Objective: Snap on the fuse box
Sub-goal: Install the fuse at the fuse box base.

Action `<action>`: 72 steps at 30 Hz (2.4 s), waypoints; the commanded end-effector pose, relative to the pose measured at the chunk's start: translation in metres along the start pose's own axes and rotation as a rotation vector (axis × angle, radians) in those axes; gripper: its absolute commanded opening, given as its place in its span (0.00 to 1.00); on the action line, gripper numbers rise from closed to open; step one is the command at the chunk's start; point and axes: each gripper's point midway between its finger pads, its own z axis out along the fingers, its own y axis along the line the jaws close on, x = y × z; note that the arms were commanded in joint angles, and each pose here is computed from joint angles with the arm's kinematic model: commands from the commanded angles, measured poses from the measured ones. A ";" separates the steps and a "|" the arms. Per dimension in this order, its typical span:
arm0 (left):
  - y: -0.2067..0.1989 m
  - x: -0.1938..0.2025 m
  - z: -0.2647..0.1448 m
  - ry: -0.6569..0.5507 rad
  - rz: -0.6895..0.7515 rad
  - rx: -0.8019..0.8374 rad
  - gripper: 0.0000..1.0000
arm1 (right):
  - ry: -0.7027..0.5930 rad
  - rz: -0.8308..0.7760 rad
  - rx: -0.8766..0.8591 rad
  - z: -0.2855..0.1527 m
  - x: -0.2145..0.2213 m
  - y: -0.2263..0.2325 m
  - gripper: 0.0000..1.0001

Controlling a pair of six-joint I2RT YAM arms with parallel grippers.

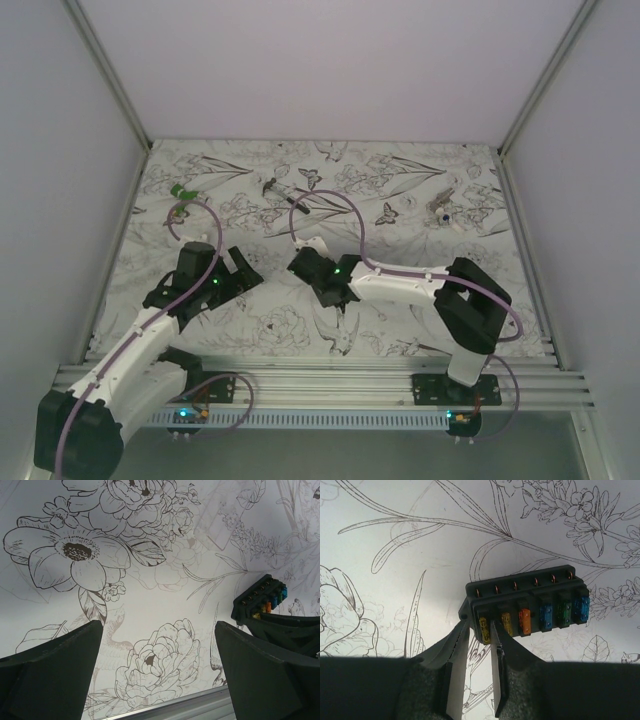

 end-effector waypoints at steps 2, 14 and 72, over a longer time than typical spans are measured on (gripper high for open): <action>0.006 0.006 0.001 0.026 -0.013 -0.017 1.00 | -0.024 0.031 -0.037 -0.018 -0.011 0.002 0.30; 0.005 0.007 0.002 0.043 -0.011 -0.018 1.00 | -0.045 -0.078 -0.099 -0.027 -0.024 0.000 0.25; 0.005 0.011 0.004 0.054 -0.032 -0.012 0.99 | 0.516 -0.265 -0.076 0.058 0.104 -0.017 0.00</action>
